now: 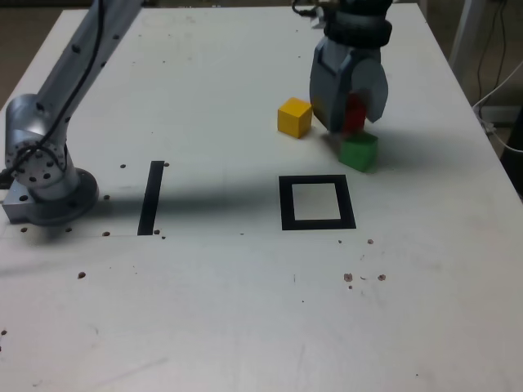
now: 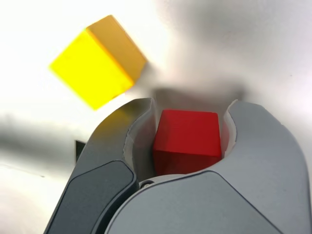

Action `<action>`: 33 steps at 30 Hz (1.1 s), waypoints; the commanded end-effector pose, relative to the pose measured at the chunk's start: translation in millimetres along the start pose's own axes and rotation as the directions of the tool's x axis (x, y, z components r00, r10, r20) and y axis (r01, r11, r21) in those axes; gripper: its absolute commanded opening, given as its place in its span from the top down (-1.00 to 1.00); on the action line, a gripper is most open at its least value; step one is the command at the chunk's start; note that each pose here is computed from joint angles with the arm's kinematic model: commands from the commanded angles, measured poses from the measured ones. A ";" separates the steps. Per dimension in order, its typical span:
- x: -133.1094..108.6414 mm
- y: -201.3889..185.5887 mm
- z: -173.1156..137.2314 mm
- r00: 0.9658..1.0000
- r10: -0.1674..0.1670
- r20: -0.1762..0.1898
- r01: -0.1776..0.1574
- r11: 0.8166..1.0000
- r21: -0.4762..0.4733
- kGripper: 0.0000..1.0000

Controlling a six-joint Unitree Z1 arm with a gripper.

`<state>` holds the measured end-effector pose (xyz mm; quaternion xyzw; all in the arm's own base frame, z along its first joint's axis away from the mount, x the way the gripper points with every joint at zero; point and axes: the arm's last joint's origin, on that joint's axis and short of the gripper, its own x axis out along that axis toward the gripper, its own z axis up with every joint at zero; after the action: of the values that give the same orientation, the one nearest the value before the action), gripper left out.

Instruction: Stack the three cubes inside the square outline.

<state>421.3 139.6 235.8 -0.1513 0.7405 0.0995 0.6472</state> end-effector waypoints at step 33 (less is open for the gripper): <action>4.7 -79.0 -94.5 1.000 -0.021 -0.016 0.024 0.963 0.268 0.58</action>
<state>362.3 34.4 248.7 -0.0725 0.7514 -0.0069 0.6558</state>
